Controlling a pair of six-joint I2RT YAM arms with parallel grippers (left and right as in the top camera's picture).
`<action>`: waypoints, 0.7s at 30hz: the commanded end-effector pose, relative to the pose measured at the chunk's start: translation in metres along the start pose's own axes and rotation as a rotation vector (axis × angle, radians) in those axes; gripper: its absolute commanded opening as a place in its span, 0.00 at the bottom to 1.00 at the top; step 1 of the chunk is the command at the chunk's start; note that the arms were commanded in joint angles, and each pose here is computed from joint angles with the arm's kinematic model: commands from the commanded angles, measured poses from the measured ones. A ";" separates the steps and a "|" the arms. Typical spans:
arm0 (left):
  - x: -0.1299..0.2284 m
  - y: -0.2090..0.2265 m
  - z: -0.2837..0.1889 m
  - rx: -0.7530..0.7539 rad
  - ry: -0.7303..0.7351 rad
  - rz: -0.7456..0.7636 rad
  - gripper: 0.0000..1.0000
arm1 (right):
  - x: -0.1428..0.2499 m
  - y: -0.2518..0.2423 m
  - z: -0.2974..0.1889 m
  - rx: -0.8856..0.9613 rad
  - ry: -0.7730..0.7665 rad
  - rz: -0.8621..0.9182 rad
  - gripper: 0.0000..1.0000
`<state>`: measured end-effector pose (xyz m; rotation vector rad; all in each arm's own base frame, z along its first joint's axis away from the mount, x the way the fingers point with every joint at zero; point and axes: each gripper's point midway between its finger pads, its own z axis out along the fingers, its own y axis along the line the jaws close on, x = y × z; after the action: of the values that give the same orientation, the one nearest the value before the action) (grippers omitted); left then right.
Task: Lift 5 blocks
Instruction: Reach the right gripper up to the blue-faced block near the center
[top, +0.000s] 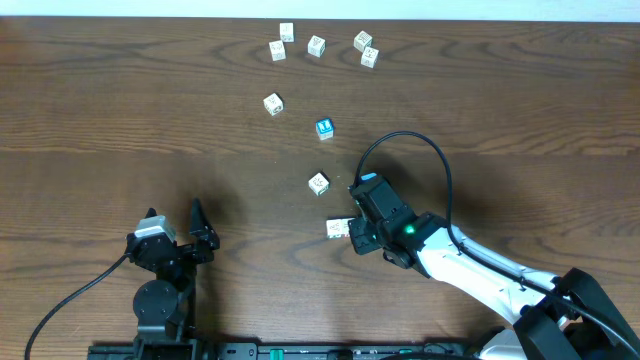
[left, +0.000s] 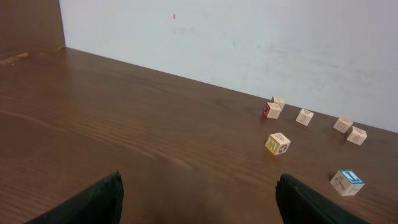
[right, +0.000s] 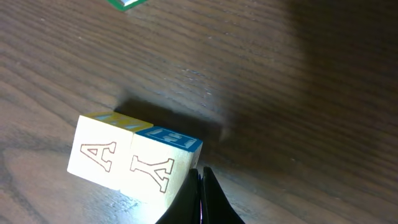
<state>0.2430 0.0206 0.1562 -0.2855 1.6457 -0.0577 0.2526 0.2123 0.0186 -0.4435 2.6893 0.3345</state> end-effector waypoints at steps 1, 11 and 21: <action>0.017 0.005 0.001 -0.020 0.044 0.014 0.79 | -0.001 -0.007 -0.001 0.024 -0.002 0.006 0.01; 0.017 0.005 0.001 -0.020 0.044 0.014 0.79 | -0.017 -0.036 -0.011 0.153 -0.029 0.087 0.37; 0.017 0.005 0.001 -0.020 0.044 0.014 0.79 | -0.116 -0.035 -0.050 0.095 -0.209 -0.019 0.80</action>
<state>0.2430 0.0205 0.1563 -0.2852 1.6453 -0.0581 0.3313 0.1894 0.0858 -0.3050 2.5545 0.2321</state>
